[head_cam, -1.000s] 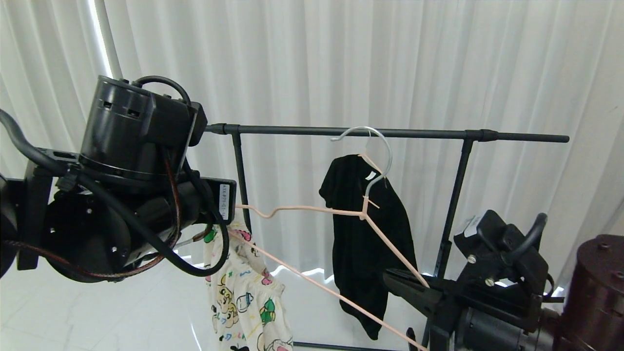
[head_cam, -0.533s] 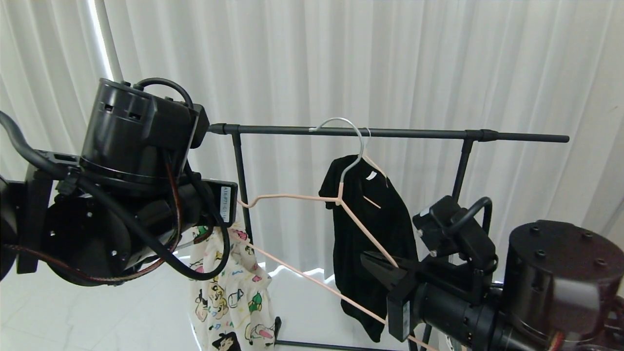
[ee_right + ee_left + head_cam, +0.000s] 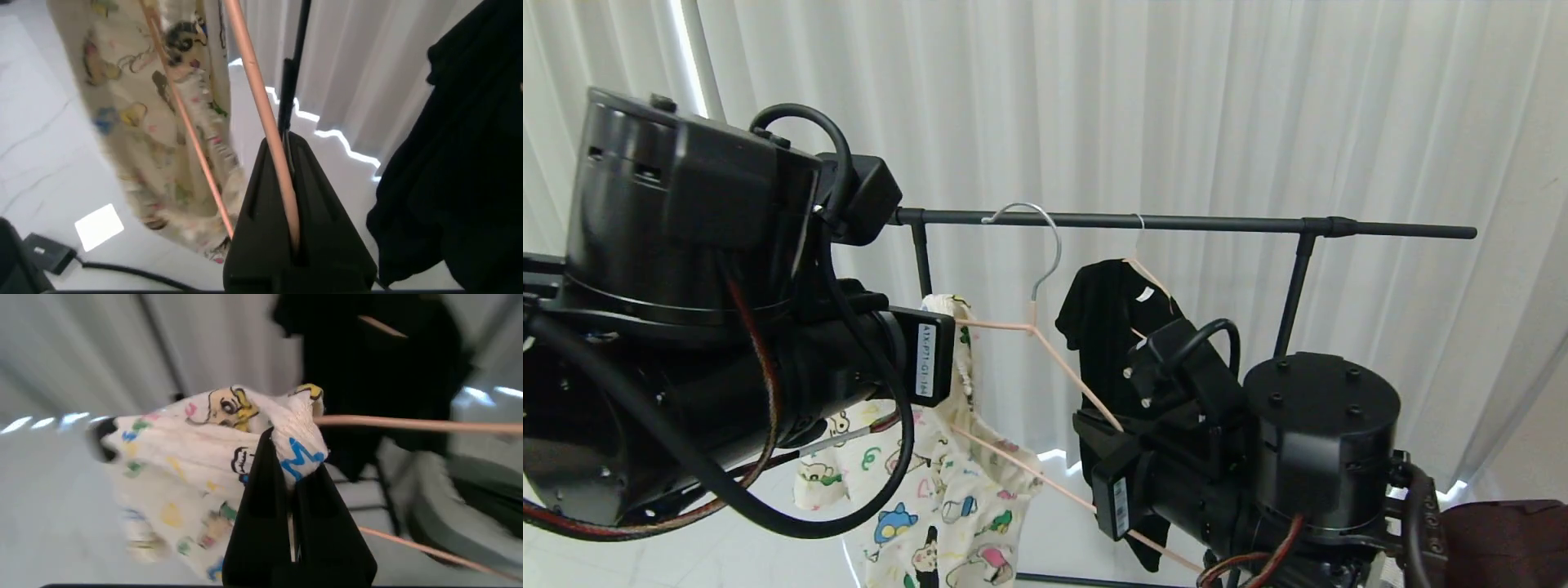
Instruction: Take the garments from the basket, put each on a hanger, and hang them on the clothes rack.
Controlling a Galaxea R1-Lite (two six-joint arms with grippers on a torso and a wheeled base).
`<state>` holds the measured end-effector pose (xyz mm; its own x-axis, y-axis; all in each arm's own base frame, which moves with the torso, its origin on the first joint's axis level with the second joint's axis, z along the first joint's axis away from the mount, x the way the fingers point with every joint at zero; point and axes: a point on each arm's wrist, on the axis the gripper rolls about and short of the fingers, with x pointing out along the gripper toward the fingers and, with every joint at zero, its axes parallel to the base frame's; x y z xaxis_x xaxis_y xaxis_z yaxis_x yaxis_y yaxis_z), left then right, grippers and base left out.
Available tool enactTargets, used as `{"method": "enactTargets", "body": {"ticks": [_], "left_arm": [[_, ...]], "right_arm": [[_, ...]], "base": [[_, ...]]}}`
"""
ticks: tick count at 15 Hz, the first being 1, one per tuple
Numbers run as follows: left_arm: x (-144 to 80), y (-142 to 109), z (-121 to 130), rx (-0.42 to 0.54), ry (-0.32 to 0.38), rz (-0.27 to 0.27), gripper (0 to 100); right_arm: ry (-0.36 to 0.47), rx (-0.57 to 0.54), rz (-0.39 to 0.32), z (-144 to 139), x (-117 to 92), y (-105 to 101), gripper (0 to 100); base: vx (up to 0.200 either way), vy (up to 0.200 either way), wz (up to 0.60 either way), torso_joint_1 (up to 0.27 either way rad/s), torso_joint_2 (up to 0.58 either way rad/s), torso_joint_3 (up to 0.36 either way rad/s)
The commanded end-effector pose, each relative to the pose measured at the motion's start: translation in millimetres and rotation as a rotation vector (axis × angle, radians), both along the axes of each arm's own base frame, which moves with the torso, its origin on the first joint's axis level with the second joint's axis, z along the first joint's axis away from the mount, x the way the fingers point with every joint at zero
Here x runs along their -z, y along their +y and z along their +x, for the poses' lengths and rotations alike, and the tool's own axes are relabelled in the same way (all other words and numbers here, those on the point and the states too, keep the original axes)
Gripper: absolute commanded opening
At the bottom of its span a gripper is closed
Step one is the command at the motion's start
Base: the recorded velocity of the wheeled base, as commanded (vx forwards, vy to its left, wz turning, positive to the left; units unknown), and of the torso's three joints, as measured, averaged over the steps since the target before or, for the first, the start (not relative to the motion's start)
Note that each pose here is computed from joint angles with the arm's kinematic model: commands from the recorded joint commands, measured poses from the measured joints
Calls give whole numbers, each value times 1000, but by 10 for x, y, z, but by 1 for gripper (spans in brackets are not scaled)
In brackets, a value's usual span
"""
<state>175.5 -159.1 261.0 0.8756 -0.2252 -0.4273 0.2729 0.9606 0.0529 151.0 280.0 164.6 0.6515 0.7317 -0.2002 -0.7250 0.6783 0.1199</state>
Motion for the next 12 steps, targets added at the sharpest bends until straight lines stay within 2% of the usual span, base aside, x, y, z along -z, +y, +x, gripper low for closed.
{"method": "enactTargets", "body": {"ticks": [1, 6, 8, 12], "left_arm": [[-67, 39, -84, 18, -20, -21, 0], [-59, 28, -89, 35, -22, 0, 0], [-64, -34, -142, 72, -23, -2, 0], [-52, -45, -149, 74, -20, 1, 0]], "right_arm": [[20, -22, -30, -38, 130, 123, 0], [18, -1, -17, -37, 148, 297, 0], [18, -10, -14, -57, 161, 355, 0], [18, 11, -20, -102, 186, 391, 0]], "base": [[0, 0, 0, 0, 0, 0], [0, 0, 0, 0, 0, 0], [0, 0, 0, 0, 0, 0], [0, 0, 0, 0, 0, 0]]}}
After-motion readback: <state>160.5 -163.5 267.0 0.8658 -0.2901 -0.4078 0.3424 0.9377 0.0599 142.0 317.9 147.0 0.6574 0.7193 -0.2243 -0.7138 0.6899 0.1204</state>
